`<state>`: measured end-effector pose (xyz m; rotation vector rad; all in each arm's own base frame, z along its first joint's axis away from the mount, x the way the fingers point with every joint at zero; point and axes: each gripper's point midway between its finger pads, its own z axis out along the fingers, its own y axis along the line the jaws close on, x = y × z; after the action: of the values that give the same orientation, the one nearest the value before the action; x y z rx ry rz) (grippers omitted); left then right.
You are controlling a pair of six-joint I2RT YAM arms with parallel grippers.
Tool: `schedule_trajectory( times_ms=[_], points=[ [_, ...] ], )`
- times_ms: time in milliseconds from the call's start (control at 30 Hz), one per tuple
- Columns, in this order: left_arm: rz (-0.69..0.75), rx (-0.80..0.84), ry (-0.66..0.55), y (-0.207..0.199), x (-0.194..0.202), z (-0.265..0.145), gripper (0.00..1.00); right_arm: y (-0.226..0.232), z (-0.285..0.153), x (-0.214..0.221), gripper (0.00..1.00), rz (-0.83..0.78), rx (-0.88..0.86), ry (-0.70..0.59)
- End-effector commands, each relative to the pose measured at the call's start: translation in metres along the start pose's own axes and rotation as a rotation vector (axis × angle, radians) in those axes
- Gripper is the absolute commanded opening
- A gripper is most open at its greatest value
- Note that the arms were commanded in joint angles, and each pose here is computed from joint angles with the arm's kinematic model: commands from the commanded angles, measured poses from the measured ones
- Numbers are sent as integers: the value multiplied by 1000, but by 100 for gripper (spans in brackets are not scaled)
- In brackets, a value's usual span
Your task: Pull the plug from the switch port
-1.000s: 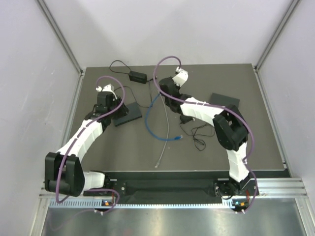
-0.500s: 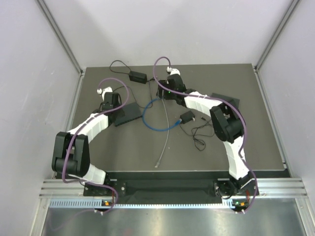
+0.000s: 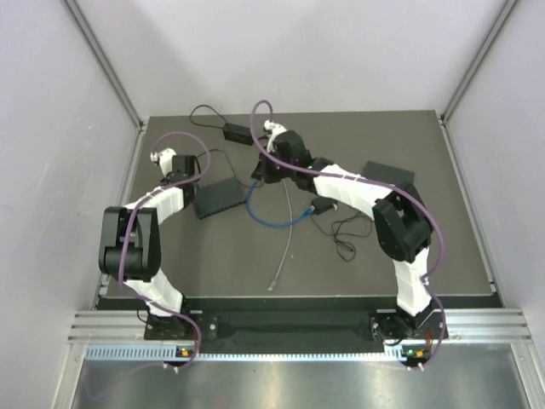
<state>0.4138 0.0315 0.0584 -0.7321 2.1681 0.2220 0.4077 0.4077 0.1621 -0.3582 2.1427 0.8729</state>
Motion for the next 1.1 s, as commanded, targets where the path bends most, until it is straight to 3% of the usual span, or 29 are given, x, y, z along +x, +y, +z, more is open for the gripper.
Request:
schedule_trajectory(
  times_ms=[0,300,533,833,1067],
  points=[
    [-64,-16,-106,-3,-39,6,0,32,18,34,0,34,-113,94],
    [-10,119,-59,-35,-40,31,0,31,45,86,0,123,-130,200],
    [9,195,65,-43,-29,39,0,21,71,109,0,155,-98,235],
    [21,204,217,-33,9,35,0,29,98,101,0,161,-99,173],
    [-46,264,365,-27,57,4,0,42,118,87,0,94,-149,153]
  ],
)
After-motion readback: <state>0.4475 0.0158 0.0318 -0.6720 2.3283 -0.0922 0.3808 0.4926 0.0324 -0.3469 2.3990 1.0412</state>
